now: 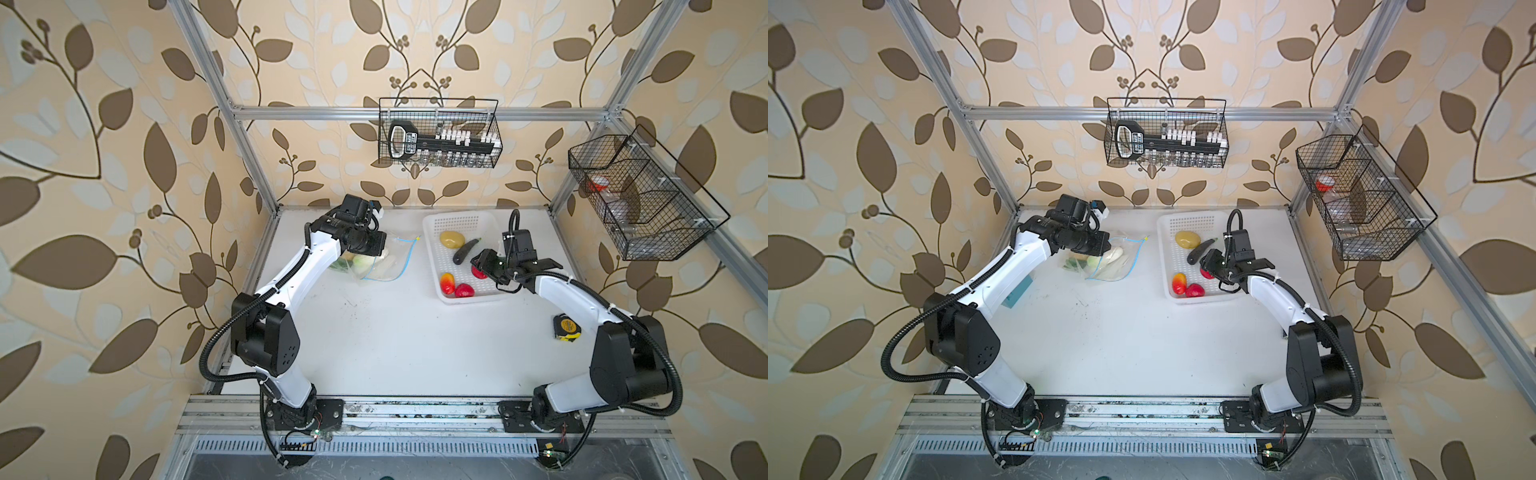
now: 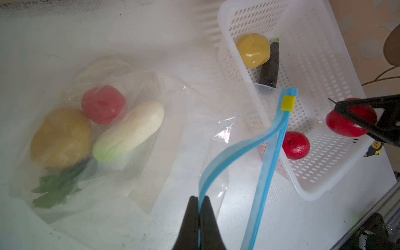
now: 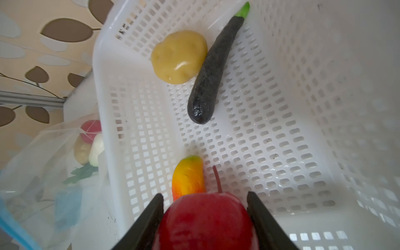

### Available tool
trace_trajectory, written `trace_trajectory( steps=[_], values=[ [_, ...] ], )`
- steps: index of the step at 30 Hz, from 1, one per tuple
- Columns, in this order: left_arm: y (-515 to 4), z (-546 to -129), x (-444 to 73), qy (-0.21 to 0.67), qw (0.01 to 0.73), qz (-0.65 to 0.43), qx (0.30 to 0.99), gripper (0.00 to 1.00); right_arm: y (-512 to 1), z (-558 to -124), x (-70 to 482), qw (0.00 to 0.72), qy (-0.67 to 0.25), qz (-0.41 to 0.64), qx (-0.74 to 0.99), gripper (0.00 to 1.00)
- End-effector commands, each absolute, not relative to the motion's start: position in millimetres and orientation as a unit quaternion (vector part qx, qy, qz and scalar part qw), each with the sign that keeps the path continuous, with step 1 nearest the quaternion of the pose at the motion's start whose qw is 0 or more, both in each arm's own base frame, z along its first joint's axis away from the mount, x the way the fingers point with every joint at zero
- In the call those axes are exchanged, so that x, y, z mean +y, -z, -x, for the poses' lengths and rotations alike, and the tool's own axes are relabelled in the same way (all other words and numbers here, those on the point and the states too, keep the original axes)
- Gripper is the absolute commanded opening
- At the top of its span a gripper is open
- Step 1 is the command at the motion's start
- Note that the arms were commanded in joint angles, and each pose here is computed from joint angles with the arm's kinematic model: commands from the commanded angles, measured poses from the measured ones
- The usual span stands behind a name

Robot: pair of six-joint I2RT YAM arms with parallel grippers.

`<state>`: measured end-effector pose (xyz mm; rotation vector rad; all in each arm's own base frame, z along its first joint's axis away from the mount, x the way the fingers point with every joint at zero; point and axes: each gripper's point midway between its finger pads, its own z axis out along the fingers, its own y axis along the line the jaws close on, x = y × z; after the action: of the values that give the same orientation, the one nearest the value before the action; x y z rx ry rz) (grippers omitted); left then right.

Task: Place the food in the zip-top bag and seal the zipper
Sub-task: 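Lift the red apple with the right gripper and carry it toward the bag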

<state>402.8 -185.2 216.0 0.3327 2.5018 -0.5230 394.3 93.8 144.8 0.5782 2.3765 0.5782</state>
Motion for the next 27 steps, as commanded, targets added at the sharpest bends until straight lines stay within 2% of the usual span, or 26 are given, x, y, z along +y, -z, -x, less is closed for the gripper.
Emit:
trace_trajectory(
  steps=[1,11,21,27],
  values=[
    [-221,-407,-186,0.207,0.285,-0.118,0.928,0.0,-177,-401,91,0.364,-0.245,-0.232,0.868,0.3],
    [-224,-420,-182,0.184,0.297,-0.12,0.929,0.0,-219,-386,81,0.435,-0.249,-0.225,0.835,0.27],
    [-228,-431,-173,0.149,0.316,-0.119,0.929,0.0,-242,-384,92,0.459,-0.276,-0.194,0.822,0.22],
    [-235,-433,-171,0.142,0.304,-0.111,0.936,0.0,-255,-385,112,0.469,-0.306,-0.159,0.813,0.23]
  ],
)
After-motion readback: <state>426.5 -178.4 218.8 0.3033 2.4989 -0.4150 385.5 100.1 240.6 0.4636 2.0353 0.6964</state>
